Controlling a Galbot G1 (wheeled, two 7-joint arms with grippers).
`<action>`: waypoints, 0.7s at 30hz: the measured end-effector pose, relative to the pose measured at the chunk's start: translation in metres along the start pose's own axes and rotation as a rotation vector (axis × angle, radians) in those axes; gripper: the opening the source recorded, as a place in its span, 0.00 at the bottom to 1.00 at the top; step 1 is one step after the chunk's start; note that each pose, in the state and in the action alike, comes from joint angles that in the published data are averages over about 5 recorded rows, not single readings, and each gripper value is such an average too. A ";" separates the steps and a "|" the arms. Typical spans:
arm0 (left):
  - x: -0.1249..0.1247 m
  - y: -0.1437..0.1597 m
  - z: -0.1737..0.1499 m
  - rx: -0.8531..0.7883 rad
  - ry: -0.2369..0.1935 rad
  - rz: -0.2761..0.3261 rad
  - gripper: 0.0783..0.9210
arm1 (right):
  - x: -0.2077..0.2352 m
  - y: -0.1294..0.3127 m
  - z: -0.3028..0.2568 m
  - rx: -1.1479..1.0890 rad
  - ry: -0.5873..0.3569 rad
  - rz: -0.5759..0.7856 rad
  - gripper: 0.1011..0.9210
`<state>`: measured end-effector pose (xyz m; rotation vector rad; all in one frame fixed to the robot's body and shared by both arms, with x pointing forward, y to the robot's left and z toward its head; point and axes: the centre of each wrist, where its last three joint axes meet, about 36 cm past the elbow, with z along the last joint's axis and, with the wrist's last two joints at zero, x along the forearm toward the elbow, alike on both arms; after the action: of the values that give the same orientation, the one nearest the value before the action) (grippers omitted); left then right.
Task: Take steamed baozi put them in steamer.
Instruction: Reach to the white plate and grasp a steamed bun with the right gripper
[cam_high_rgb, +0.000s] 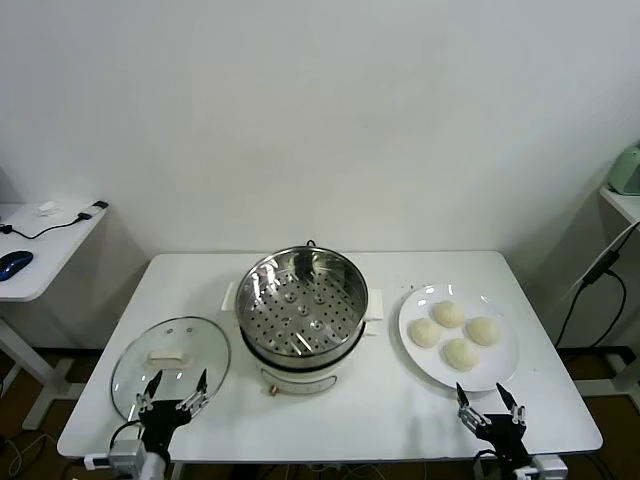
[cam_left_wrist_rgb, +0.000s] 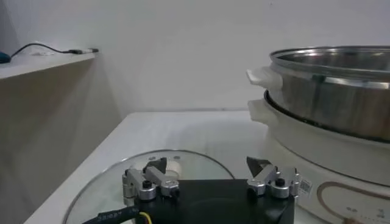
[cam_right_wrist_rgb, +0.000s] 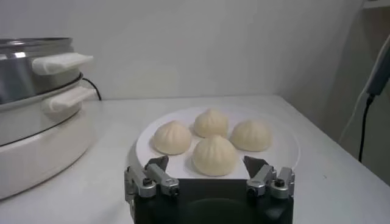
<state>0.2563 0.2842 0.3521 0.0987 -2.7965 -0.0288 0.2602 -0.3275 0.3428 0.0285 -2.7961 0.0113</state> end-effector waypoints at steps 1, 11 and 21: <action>0.000 0.000 0.000 0.000 0.000 0.001 0.88 | -0.002 -0.001 -0.003 0.005 0.000 -0.001 0.88; -0.001 0.003 -0.004 -0.003 -0.011 0.011 0.88 | -0.078 -0.033 -0.079 0.208 -0.038 -0.095 0.88; -0.005 0.009 -0.002 -0.006 -0.018 0.006 0.88 | -0.176 -0.063 -0.190 0.666 0.032 -0.431 0.88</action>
<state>0.2608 0.2934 0.3528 0.0884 -2.8146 -0.0370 0.4915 -0.3847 0.4623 0.7715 -2.5618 0.8153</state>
